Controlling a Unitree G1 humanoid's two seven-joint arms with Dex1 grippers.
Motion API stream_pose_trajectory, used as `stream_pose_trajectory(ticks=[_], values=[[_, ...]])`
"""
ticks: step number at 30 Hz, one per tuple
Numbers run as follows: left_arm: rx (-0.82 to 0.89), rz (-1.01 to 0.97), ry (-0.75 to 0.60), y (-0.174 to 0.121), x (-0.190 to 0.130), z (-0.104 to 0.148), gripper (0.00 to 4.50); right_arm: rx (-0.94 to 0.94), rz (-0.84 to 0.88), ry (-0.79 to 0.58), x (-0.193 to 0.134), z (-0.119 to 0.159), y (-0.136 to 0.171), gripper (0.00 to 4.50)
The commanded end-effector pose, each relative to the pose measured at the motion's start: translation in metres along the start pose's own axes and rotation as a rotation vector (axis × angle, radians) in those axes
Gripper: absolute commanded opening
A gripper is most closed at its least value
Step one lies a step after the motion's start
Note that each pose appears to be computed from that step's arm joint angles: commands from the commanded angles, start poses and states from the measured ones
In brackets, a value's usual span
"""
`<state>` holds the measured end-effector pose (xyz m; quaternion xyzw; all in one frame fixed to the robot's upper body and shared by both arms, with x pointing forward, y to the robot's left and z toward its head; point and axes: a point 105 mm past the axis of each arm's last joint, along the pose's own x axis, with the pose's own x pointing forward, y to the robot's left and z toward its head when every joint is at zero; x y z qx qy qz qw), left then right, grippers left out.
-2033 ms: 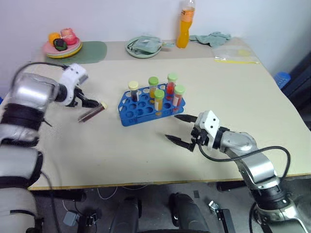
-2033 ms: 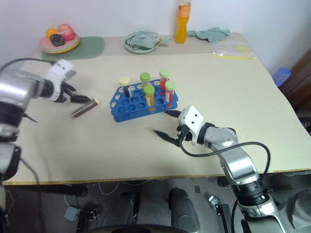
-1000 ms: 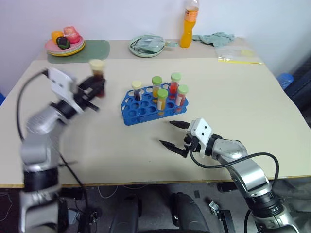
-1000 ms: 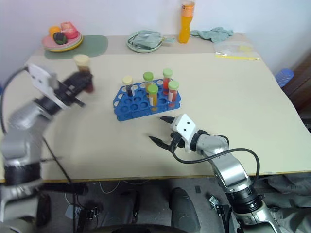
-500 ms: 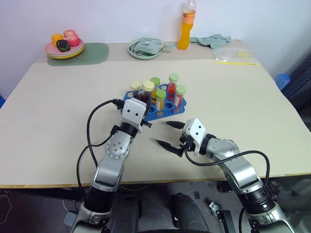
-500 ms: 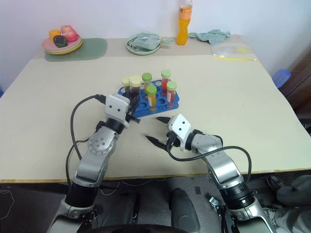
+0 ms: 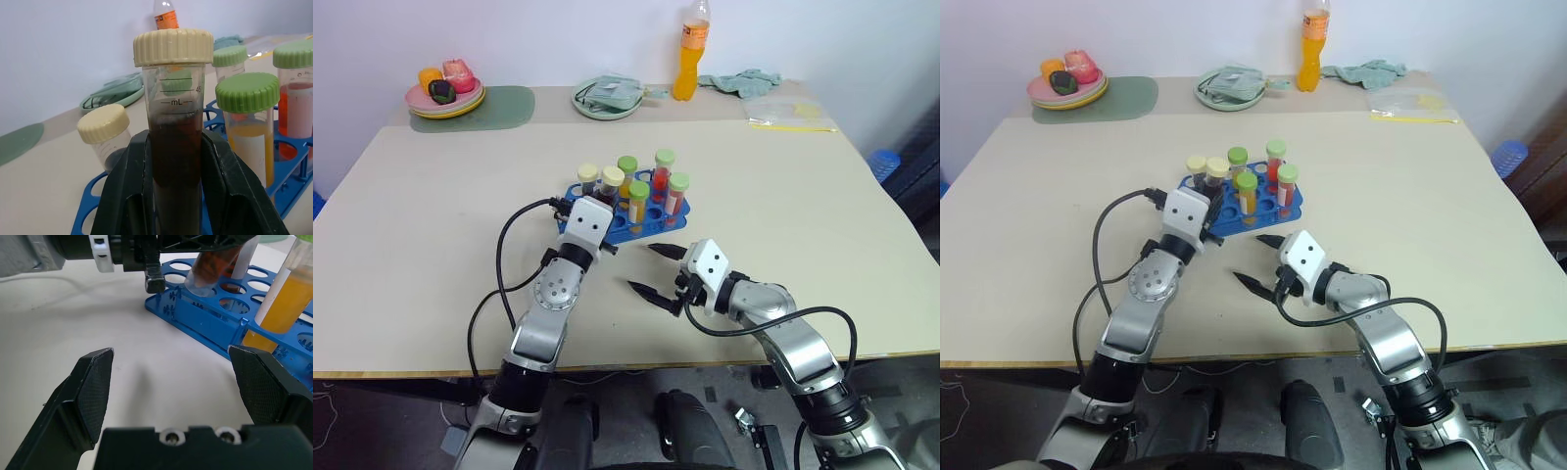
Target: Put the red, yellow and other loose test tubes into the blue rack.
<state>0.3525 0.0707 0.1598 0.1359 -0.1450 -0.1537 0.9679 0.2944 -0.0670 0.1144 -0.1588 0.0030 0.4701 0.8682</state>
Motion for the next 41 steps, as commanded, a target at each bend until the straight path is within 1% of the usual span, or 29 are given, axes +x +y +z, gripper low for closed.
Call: stream_pose_trajectory(ticks=[1, 4, 8, 10, 11, 15, 16, 19, 22, 24, 27, 29, 32, 34, 36, 38, 41], values=[[-0.058, 0.014, -0.043, 0.001, 0.003, 0.006, 0.79, -0.03, 0.0, -0.05, 0.001, 0.013, -0.001, 4.16], [-0.093, 0.012, -0.05, 0.0, 0.004, 0.003, 0.79, -0.03, 0.001, -0.051, 0.001, 0.013, -0.001, 4.16], [-0.118, 0.006, -0.031, -0.001, 0.0, -0.008, 0.79, -0.033, -0.002, -0.052, 0.001, 0.014, -0.002, 4.16], [-0.135, 0.012, -0.031, -0.001, -0.001, -0.009, 1.79, -0.034, -0.003, -0.052, 0.0, 0.013, -0.002, 4.16], [-0.138, 0.017, -0.033, 0.0, -0.001, -0.009, 2.17, -0.035, -0.003, -0.052, 0.0, 0.014, -0.002, 4.16], [-0.165, 0.05, -0.064, 0.008, -0.004, -0.004, 4.26, -0.039, -0.007, -0.06, -0.001, 0.017, -0.004, 4.16], [-0.175, 0.057, -0.078, 0.013, -0.007, 0.0, 4.44, -0.038, -0.009, -0.066, -0.003, 0.02, -0.005, 4.16], [-0.214, 0.05, -0.106, 0.031, -0.024, 0.012, 4.44, -0.027, -0.007, -0.079, -0.014, 0.028, -0.013, 4.16], [-0.221, -0.013, -0.075, 0.051, -0.051, 0.017, 4.44, -0.021, 0.004, -0.046, -0.032, 0.031, -0.026, 4.16], [-0.181, -0.059, 0.006, 0.065, -0.073, 0.011, 4.44, -0.023, -0.012, -0.001, -0.049, 0.027, -0.039, 4.16], [-0.086, -0.103, 0.177, 0.095, -0.111, -0.004, 4.44, 0.005, -0.132, 0.062, -0.079, 0.017, -0.074, 4.16], [-0.075, -0.082, 0.242, 0.113, -0.129, -0.009, 4.44, 0.009, -0.183, 0.102, -0.095, 0.009, -0.091, 4.16], [-0.036, -0.071, 0.327, 0.128, -0.15, -0.016, 4.44, 0.017, -0.241, 0.135, -0.112, 0.001, -0.11, 4.16], [-0.005, -0.08, 0.375, 0.136, -0.161, -0.022, 4.44, 0.013, -0.258, 0.153, -0.116, -0.004, -0.118, 4.16], [-0.001, -0.066, 0.394, 0.139, -0.165, -0.024, 4.44, 0.013, -0.262, 0.163, -0.119, -0.009, -0.122, 4.16], [-0.001, -0.018, 0.395, 0.147, -0.167, -0.026, 4.44, 0.01, -0.252, 0.169, -0.113, -0.013, -0.122, 4.16], [-0.004, 0.011, 0.401, 0.146, -0.17, -0.03, 4.44, 0.005, -0.236, 0.173, -0.105, -0.019, -0.123, 4.16]])
